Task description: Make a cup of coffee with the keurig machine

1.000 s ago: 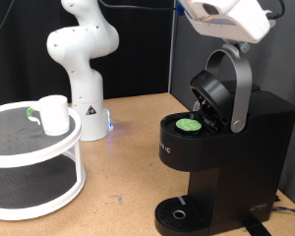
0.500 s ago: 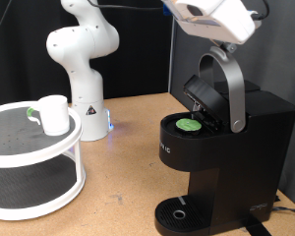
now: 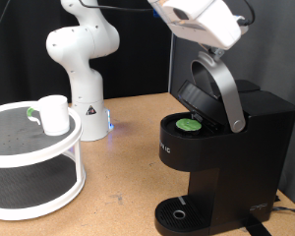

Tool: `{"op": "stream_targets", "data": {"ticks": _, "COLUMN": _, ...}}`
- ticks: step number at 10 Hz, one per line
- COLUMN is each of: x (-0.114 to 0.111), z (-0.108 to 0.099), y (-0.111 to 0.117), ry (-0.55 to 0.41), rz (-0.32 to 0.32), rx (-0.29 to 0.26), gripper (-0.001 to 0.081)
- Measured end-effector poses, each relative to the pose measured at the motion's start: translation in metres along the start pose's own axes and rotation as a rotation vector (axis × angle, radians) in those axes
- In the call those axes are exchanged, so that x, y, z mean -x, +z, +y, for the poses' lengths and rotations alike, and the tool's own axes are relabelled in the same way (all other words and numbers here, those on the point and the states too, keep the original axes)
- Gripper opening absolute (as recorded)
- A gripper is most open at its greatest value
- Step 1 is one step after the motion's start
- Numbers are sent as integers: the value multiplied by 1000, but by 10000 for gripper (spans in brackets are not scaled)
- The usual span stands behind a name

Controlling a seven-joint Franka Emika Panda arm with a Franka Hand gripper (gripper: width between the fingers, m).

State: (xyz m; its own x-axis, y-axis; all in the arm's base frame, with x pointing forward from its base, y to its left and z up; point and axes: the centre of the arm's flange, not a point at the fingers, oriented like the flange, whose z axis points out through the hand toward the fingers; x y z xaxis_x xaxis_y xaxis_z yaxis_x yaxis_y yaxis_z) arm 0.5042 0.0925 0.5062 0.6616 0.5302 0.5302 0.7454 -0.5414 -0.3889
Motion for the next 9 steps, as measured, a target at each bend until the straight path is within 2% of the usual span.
{"op": "stream_targets", "data": {"ticks": 9, "x": 38, "z": 23, "y": -5, "ry": -27, "rz": -52, "rx": 2, "gripper": 0}}
